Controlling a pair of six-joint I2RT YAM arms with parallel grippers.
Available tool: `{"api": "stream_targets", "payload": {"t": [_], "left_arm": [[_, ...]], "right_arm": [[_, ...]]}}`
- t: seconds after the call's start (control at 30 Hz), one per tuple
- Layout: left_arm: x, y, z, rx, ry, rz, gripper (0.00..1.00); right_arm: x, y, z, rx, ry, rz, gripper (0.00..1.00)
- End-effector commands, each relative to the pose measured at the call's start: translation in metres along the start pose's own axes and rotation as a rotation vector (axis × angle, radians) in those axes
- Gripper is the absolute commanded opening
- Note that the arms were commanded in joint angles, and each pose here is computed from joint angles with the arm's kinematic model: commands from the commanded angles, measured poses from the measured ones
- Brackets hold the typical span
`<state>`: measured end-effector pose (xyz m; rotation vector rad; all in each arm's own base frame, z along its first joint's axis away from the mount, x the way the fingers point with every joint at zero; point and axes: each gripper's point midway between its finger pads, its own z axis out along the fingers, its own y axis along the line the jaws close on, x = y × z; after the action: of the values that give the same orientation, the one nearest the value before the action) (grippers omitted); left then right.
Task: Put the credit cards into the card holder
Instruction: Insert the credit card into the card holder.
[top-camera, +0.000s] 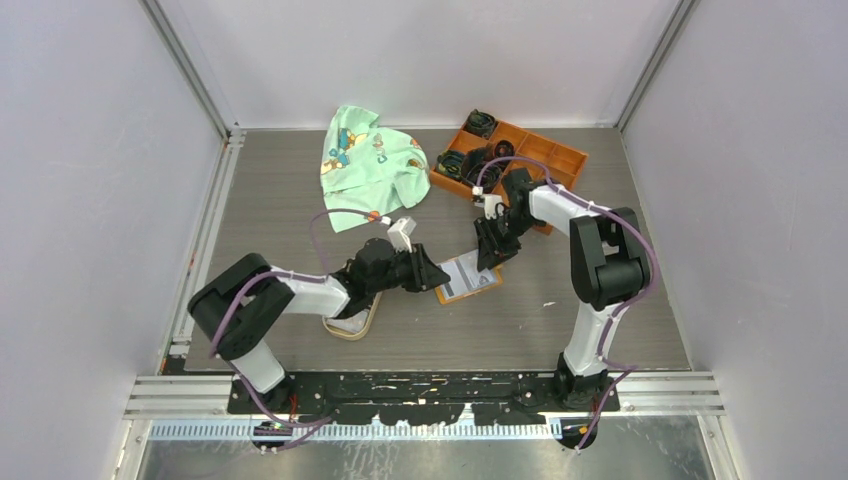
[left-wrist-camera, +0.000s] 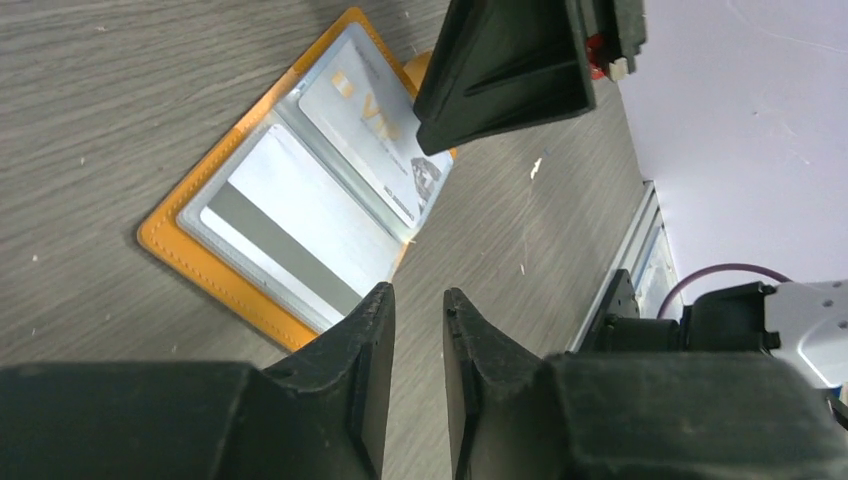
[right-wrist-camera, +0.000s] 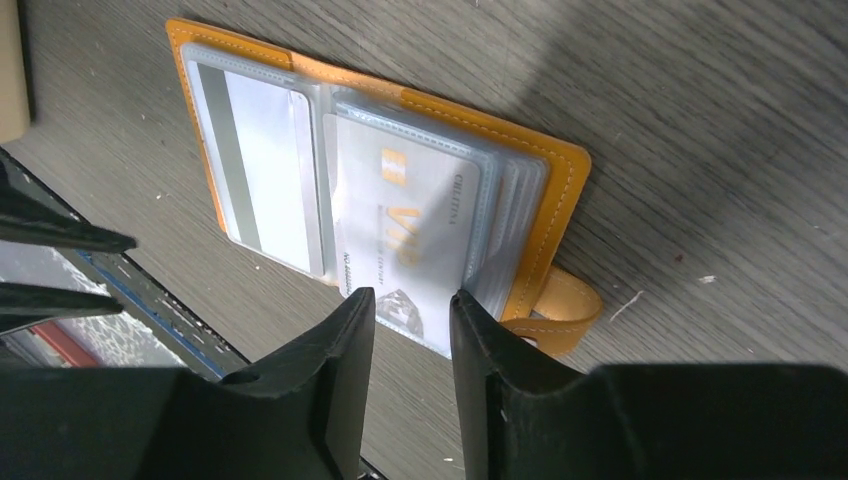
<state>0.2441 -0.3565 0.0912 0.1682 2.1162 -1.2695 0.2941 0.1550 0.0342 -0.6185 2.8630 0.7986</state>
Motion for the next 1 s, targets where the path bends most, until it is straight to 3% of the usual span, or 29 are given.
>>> {"api": "stream_targets", "payload": {"t": [0.0, 0.27, 0.53, 0.97], "left_arm": [[-0.012, -0.012, 0.021, 0.034, -0.012, 0.009, 0.23], [-0.001, 0.010, 0.051, -0.046, 0.057, -0.010, 0.19], [0.002, 0.016, 0.064, -0.064, 0.090, -0.022, 0.23], [0.005, 0.021, 0.067, -0.084, 0.099, -0.030, 0.23]], "right_arm": [[0.001, -0.005, 0.004, -0.016, 0.024, 0.008, 0.40], [-0.002, 0.009, -0.003, -0.149, 0.006, 0.053, 0.35], [-0.007, 0.013, -0.008, -0.217, -0.020, 0.100, 0.34], [-0.007, -0.008, -0.008, -0.099, -0.038, 0.097, 0.38]]}}
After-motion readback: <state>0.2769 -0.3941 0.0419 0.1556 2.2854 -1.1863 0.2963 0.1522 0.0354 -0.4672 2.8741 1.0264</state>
